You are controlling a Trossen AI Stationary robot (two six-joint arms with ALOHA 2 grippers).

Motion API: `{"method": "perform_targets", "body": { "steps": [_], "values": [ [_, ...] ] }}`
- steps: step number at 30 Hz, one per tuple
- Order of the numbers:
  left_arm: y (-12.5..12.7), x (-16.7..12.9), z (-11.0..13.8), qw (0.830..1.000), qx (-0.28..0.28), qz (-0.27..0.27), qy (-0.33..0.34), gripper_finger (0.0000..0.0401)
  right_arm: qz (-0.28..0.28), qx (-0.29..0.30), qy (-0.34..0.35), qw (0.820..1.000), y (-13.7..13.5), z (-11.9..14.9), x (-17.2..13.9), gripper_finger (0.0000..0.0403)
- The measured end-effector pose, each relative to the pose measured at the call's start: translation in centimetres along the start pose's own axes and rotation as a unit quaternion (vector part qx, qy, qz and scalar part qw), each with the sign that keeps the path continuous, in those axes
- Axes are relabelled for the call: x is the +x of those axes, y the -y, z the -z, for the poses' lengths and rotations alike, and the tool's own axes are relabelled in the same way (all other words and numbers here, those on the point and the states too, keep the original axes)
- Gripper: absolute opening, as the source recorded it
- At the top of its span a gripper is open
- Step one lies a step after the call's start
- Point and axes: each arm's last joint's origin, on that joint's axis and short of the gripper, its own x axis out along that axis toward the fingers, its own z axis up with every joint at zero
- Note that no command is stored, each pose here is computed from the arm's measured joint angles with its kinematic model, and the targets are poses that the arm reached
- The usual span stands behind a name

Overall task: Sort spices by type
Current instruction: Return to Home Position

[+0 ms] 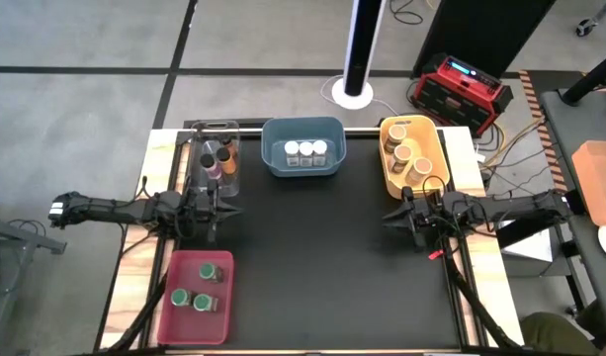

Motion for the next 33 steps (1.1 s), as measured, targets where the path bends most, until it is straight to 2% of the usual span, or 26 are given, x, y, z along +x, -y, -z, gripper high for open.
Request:
{"method": "perform_targets", "body": {
  "steps": [9,24,33],
  "values": [
    [0.00,0.00,0.00,1.000,0.000,0.000,0.000,0.0000,0.000,0.000,0.000,1.000,0.00,-0.01,0.00,0.0064],
    [0.00,0.00,0.00,1.000,0.000,0.000,0.000,0.0000,0.000,0.000,0.000,1.000,0.00,-0.01,0.00,0.0090],
    [0.00,0.00,0.00,1.000,0.000,0.000,0.000,0.0000,0.000,0.000,0.000,1.000,0.00,-0.01,0.00,0.0080]
  ]
}}
